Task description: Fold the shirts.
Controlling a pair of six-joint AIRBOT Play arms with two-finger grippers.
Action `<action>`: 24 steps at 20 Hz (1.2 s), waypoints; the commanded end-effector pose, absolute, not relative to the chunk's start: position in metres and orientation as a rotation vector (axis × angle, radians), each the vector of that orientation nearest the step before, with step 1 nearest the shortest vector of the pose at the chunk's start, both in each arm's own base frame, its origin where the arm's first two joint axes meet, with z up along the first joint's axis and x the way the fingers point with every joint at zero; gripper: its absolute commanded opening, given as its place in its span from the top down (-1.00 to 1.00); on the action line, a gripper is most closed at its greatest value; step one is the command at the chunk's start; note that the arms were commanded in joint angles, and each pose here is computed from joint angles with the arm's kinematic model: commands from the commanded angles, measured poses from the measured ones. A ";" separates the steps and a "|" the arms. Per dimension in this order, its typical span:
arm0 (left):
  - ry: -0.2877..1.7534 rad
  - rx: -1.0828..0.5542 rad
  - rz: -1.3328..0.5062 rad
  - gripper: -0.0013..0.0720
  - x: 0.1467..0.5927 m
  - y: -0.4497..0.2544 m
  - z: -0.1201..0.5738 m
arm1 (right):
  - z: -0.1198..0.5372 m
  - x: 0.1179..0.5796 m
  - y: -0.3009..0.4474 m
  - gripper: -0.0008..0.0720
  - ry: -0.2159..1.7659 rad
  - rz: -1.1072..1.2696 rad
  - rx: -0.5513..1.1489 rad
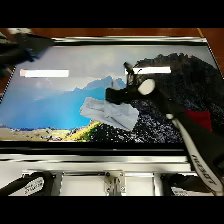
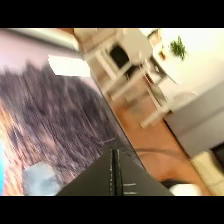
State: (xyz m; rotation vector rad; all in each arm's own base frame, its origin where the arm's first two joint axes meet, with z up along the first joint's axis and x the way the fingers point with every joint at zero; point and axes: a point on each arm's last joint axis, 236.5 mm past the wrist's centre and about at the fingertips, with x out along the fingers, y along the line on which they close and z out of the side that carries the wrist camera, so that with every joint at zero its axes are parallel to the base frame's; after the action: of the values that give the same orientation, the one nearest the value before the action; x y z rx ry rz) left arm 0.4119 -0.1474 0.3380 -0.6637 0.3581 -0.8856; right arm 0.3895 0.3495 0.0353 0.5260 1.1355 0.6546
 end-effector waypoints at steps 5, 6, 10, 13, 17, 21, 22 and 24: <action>0.337 -0.402 -0.839 0.87 0.313 -0.129 0.373 | -0.045 0.405 0.434 0.55 1.134 0.540 0.889; 0.346 -0.394 -0.825 0.87 0.313 -0.128 0.370 | -0.042 0.406 0.436 -0.20 1.128 0.546 0.909; 0.393 -0.438 -0.816 0.87 0.320 -0.125 0.349 | 0.000 0.418 0.435 -0.66 1.041 0.658 0.896; 0.421 -0.464 -0.810 0.87 0.323 -0.124 0.336 | 0.033 0.418 0.393 -0.66 1.030 0.779 0.718; 0.434 -0.476 -0.806 0.87 0.325 -0.123 0.330 | 0.008 0.402 0.239 -0.66 1.299 0.521 0.411; 0.434 -0.476 -0.807 0.87 0.325 -0.123 0.330 | -0.041 0.332 0.094 -0.90 1.687 0.093 0.159; 0.435 -0.476 -0.807 0.87 0.325 -0.123 0.330 | -0.053 0.325 0.102 -0.90 1.705 0.112 0.227; 0.435 -0.476 -0.807 0.87 0.325 -0.123 0.330 | -0.076 0.326 0.137 -0.90 1.671 0.171 0.395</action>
State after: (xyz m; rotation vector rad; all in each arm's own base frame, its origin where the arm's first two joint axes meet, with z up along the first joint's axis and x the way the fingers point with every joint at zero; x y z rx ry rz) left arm 0.3252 -0.1234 0.3302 -0.4762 0.4338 -0.8074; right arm 0.3494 0.1521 -0.0503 0.3202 1.5908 0.2628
